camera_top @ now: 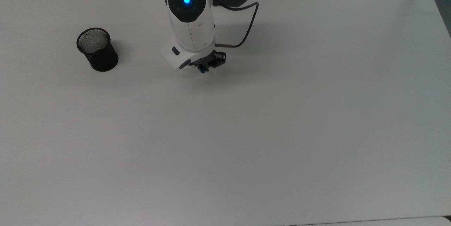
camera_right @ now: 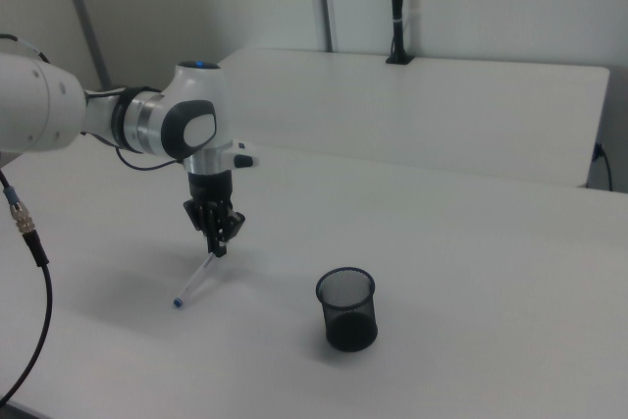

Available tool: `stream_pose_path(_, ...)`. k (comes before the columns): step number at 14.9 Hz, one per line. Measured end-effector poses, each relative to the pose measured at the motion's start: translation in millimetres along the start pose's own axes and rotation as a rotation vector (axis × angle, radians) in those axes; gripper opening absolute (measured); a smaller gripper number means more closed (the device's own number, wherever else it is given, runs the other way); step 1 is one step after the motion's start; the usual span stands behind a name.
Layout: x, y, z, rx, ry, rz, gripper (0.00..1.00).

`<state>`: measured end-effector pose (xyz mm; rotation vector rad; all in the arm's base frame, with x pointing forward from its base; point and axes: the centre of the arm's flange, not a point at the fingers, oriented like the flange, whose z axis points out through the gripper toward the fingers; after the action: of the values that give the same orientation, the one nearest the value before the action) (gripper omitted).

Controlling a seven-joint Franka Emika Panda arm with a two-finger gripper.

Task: Remove the marker
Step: 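Carry the marker away from the cup and lower it to the table, then open the gripper to release the marker on the table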

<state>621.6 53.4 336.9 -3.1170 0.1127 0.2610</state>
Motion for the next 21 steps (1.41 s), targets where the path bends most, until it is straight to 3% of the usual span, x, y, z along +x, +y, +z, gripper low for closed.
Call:
stream_pose_path(4,16.8,-12.8,30.4,-0.04,0.062,0.016,0.17)
stream_pose_path(7,18.2,-15.0,29.2,-0.053,0.078,0.02,0.18)
stream_pose_path(11,20.5,-14.9,25.2,-0.051,0.1,0.031,0.58)
stream_pose_path(14,13.1,-13.6,-6.3,-0.048,0.11,0.04,0.93)
stream_pose_path(15,8.0,-12.0,-22.9,-0.047,0.113,0.042,1.0)
stream_pose_path(18,-29.4,8.0,-110.9,-0.036,0.137,0.074,1.0)
stream_pose_path(21,-64.5,28.7,-166.6,-0.028,0.148,0.104,1.0)
